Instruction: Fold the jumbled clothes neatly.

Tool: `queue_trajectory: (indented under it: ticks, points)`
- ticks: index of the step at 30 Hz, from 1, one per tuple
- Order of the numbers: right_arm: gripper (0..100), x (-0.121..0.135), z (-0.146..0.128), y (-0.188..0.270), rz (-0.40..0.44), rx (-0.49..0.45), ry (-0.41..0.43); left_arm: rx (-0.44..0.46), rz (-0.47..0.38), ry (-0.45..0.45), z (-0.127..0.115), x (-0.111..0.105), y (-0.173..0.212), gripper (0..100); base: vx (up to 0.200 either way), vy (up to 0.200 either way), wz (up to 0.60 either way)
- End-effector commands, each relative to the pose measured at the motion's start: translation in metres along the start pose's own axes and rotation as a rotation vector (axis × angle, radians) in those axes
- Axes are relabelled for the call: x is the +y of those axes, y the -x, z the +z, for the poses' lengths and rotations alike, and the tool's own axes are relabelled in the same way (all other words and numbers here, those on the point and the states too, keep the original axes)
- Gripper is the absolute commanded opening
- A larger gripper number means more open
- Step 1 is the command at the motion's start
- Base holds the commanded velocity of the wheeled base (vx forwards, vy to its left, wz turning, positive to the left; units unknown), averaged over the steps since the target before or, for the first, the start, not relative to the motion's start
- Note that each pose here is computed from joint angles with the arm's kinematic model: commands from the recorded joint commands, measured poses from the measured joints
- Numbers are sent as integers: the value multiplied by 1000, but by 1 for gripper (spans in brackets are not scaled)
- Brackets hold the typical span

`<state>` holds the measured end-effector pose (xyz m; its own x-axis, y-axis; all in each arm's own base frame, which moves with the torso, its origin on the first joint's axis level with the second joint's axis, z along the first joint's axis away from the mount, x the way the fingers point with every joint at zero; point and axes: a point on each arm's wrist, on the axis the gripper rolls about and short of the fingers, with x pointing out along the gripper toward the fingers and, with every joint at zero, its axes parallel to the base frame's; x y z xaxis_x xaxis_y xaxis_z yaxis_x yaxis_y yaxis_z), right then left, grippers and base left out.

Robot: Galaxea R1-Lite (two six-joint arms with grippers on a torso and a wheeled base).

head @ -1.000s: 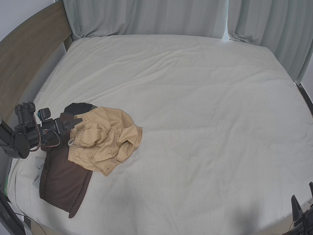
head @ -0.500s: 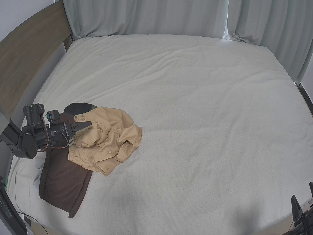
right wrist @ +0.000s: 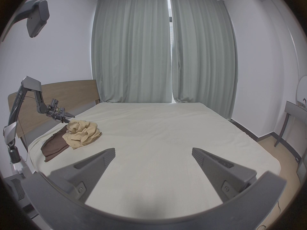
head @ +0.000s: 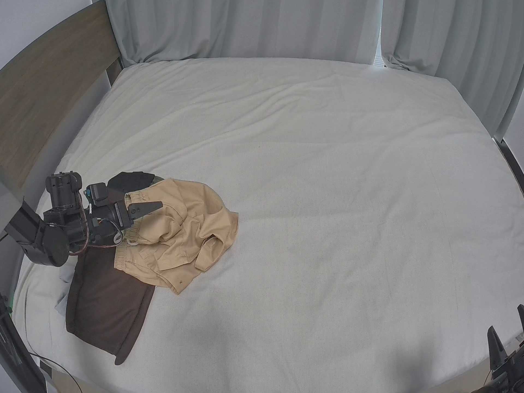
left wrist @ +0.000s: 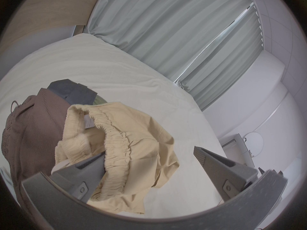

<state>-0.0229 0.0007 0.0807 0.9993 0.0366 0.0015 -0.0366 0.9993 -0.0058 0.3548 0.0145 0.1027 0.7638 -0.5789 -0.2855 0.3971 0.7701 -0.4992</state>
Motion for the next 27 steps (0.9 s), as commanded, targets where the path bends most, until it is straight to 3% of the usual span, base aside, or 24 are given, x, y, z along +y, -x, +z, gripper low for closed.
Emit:
queue_trajectory:
  ticks: [1, 27]
  points:
    - [100, 0, -5, 0, 0, 5, 0, -21, -20, -1, 5, -4, -4, 100, 0, 0, 0]
    - [100, 0, -5, 0, 0, 6, 0, 5, -26, 37, -4, 2, -18, 100, 0, 0, 0]
